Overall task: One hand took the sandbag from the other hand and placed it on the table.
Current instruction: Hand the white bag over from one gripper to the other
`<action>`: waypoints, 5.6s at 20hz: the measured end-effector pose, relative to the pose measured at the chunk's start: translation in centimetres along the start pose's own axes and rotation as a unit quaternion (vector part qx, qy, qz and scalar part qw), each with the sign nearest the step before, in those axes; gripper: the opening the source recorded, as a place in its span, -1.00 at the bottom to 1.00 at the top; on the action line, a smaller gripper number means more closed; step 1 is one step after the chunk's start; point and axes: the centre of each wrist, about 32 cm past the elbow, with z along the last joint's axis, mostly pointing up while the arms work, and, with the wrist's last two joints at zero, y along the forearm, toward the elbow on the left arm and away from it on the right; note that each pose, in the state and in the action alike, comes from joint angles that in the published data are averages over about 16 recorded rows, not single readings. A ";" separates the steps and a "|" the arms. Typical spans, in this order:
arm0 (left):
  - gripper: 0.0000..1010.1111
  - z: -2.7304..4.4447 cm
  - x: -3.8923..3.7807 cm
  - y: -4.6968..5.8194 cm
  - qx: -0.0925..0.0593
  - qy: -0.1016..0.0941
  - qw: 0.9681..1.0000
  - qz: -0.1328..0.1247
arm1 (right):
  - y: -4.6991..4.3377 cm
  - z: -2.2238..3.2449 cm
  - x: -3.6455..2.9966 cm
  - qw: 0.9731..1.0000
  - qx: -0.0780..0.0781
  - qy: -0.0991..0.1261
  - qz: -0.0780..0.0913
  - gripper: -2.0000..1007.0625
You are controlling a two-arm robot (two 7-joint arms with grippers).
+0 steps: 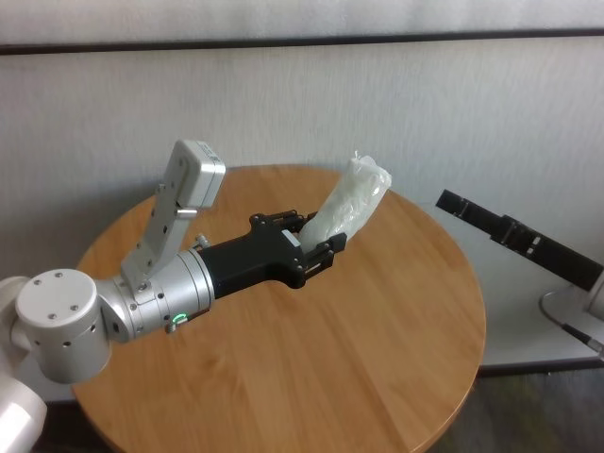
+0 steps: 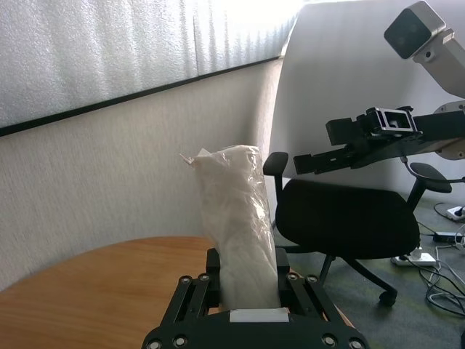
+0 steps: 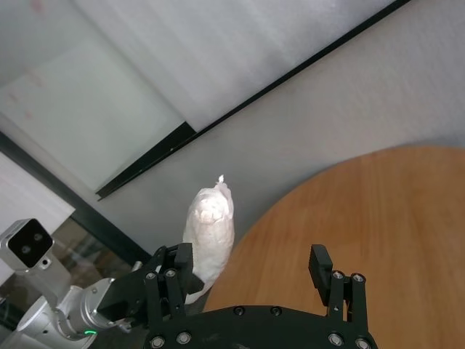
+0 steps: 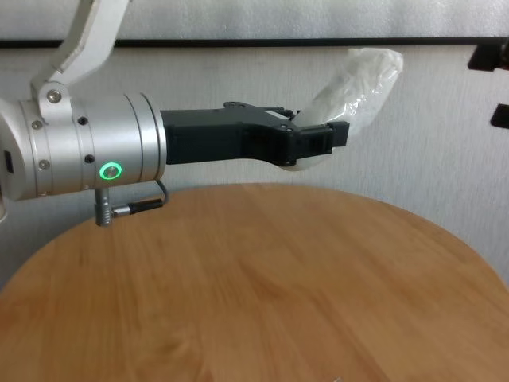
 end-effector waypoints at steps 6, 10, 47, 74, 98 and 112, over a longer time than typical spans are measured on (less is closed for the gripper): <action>-0.12 0.00 0.00 0.0 0.000 0.000 1.000 0.000 | 0.71 -0.05 -0.66 1.000 -0.016 0.023 0.014 1.00; -0.12 0.00 0.00 0.0 0.000 0.000 1.000 0.000 | 1.32 -0.18 -1.02 0.999 -0.022 0.030 0.018 1.00; -0.12 0.00 0.00 0.0 0.000 0.000 1.000 0.000 | 4.99 -2.01 -4.11 0.999 -0.046 -0.008 0.005 1.00; -0.12 0.00 0.00 0.0 0.000 0.000 1.000 0.000 | 7.06 -2.88 -4.55 1.000 -0.012 0.009 -0.011 1.00; -0.12 0.00 0.00 0.0 0.000 0.000 1.000 0.000 | 8.26 -3.13 -4.67 1.000 -0.012 0.003 -0.019 1.00; -0.12 0.00 0.00 0.0 0.000 0.000 1.000 0.000 | 8.82 -3.18 -4.55 1.000 -0.007 0.000 -0.019 1.00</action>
